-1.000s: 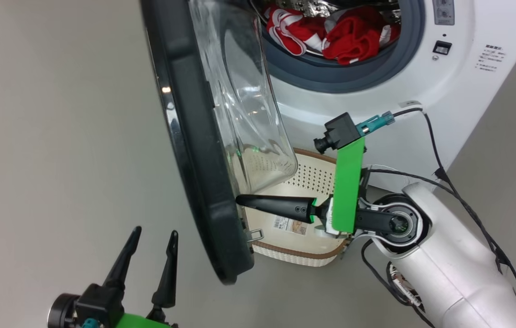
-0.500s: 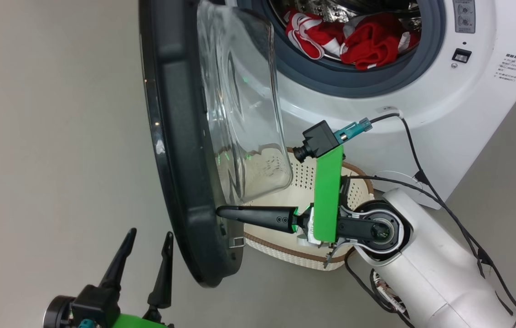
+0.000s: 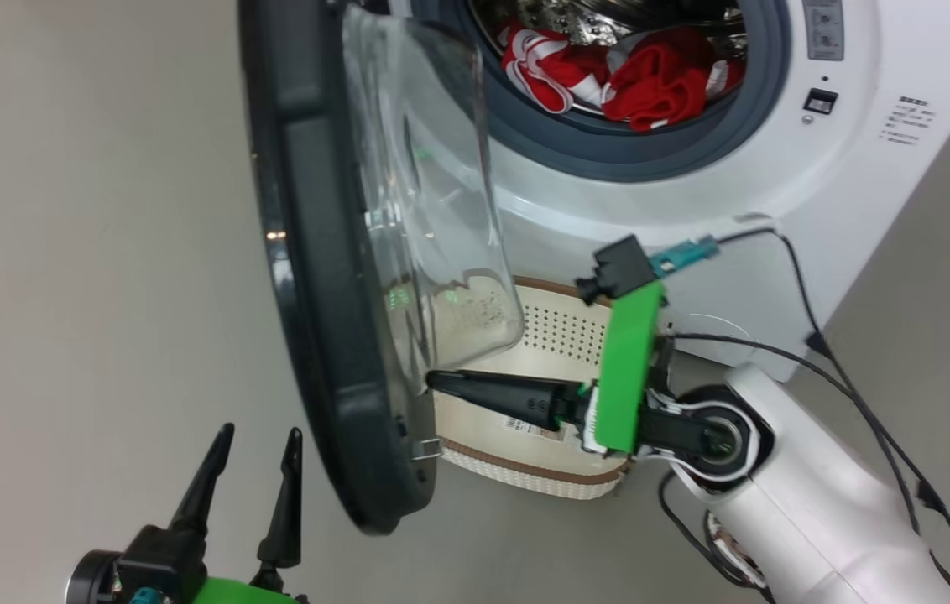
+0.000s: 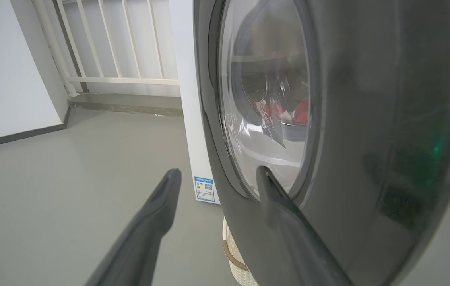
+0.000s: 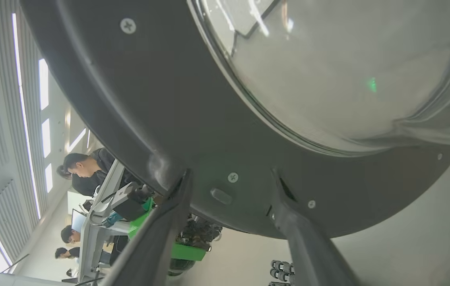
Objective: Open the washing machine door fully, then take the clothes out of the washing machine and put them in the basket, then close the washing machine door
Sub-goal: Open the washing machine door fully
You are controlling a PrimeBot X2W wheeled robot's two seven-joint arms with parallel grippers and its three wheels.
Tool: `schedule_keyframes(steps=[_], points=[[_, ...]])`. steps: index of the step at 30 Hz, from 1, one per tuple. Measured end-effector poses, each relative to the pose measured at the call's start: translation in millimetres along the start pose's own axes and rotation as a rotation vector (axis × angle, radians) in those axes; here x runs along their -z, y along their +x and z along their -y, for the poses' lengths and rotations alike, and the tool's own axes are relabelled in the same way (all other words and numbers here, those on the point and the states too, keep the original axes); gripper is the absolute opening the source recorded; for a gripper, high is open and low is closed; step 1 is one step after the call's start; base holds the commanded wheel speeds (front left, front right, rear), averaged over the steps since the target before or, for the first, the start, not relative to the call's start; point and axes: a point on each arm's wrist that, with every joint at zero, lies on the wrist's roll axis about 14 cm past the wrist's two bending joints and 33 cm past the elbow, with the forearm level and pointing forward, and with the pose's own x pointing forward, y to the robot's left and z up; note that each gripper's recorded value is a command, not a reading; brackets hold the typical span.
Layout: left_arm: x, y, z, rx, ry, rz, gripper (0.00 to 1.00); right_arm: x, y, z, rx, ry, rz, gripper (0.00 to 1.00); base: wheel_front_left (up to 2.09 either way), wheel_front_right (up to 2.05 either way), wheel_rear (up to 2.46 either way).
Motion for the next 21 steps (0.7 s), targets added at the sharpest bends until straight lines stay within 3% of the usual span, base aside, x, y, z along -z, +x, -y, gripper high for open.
schedule_keyframes(steps=[12, 21], points=[[2.9, 11.2, 2.0, 0.012, -0.005, -0.003, 1.00, -15.6, -65.1, 73.7, 0.277, -0.043, 0.249, 1.00, 0.00, 0.00, 0.00], [4.2, 15.3, 5.2, 0.023, -0.009, -0.005, 1.00, -25.9, -121.7, 118.2, 0.513, -0.241, 0.410, 1.00, 0.00, 0.00, 0.00]])
